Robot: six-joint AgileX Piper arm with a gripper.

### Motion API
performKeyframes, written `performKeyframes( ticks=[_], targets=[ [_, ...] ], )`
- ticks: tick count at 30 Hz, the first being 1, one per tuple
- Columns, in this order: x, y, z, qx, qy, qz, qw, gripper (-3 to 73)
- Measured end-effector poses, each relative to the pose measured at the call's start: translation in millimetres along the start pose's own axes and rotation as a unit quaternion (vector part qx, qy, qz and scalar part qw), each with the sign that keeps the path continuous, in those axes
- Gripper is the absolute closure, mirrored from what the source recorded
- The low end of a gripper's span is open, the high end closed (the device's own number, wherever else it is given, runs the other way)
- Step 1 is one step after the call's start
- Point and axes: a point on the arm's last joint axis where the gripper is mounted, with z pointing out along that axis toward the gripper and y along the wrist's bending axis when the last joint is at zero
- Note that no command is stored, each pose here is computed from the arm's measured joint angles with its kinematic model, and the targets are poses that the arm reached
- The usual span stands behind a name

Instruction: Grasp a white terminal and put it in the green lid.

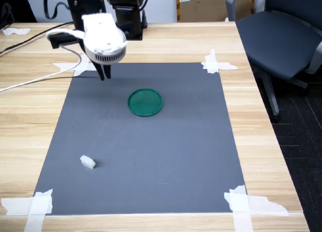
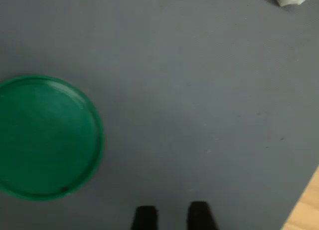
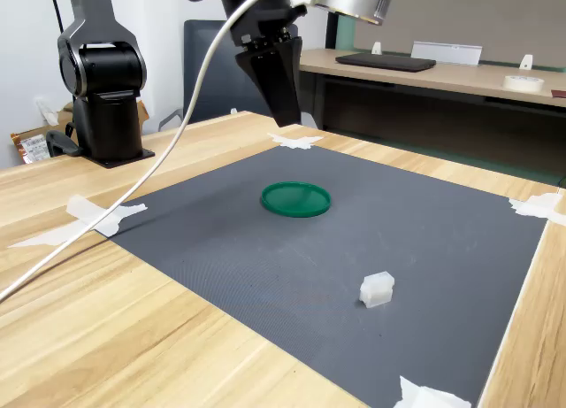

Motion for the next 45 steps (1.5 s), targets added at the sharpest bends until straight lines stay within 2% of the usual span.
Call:
performKeyframes(
  ticks=[8, 13, 18, 28, 32, 38, 45],
  targets=[
    [-21, -21, 13, 0.024, 0.014, -0.025, 0.999, 24.9],
    [-33, -34, 21, 0.048, 0.019, -0.049, 0.997, 13.4],
    [-49, -45, 22, 0.062, 0.009, -0.076, 0.995, 11.9],
    [-61, -54, 43, 0.009, 0.062, -0.165, 0.984, 11.6],
    [-71, -60, 47, 0.002, 0.059, -0.163, 0.985, 11.6],
    [-86, -63, 52, -0.036, 0.059, -0.147, 0.987, 11.6],
    [-99, -74, 65, -0.029, 0.063, -0.130, 0.989, 11.6]
  ],
)
